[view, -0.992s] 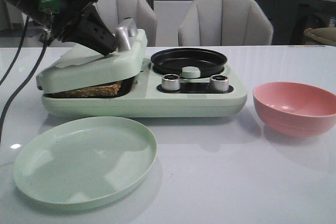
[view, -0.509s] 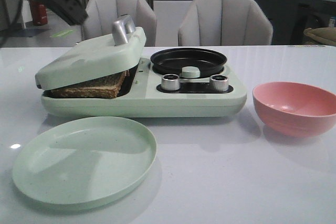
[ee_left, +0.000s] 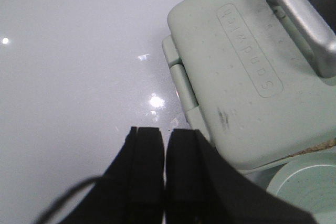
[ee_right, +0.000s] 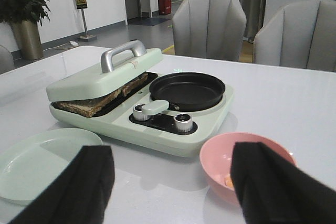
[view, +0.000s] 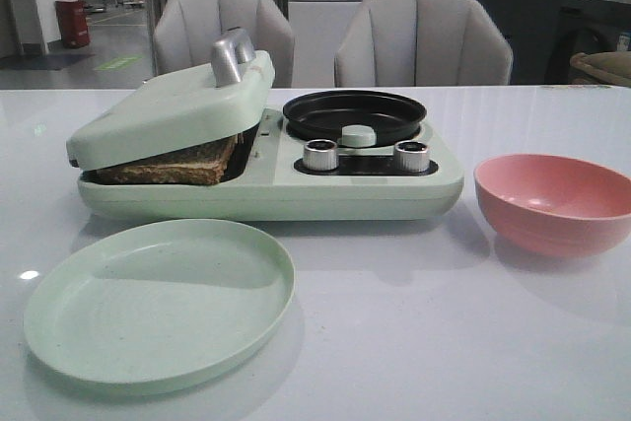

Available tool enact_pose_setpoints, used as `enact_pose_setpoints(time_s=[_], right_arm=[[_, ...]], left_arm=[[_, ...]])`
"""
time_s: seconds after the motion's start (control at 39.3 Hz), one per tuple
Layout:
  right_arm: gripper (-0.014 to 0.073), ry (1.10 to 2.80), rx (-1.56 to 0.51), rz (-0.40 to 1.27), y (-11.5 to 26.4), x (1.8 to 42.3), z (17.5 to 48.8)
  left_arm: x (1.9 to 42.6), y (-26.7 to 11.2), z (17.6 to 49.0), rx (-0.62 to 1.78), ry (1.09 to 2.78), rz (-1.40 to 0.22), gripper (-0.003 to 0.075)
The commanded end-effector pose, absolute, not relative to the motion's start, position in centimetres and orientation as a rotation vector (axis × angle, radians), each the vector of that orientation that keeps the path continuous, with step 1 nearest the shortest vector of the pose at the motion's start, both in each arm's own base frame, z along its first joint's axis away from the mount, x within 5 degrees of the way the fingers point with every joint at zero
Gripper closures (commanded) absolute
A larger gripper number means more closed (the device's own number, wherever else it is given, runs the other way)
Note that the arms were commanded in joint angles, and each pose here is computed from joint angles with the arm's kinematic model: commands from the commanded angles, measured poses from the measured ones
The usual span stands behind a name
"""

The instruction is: Make breakfast with bread and shrimp

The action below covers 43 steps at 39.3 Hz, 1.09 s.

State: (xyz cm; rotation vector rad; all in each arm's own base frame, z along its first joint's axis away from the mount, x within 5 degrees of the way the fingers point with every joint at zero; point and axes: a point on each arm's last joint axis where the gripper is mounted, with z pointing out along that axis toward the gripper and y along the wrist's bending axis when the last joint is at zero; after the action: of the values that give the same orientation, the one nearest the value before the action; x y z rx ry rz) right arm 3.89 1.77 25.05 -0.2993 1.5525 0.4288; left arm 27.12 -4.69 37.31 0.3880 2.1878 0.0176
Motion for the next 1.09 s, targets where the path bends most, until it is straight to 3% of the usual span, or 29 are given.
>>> enact_pose_setpoints(time_s=[0.0,0.59,1.07], right_arm=[[0.0034,1.459,-0.29,0.436,1.7,3.8,26.6],[0.0034,1.459,-0.29,0.436,1.7,3.8,26.6],[0.0034,1.359,-0.279,0.458,1.8,3.6,27.5]], left_arm=[[24.3,-4.4,39.3,0.314,1.998,-0.021,0.0603],[9.6,-2.1,34.0,0.223,1.789,-0.131,0.0603],[2.9,-0.9,29.2,0.193,1.551,-0.146,0.0603]])
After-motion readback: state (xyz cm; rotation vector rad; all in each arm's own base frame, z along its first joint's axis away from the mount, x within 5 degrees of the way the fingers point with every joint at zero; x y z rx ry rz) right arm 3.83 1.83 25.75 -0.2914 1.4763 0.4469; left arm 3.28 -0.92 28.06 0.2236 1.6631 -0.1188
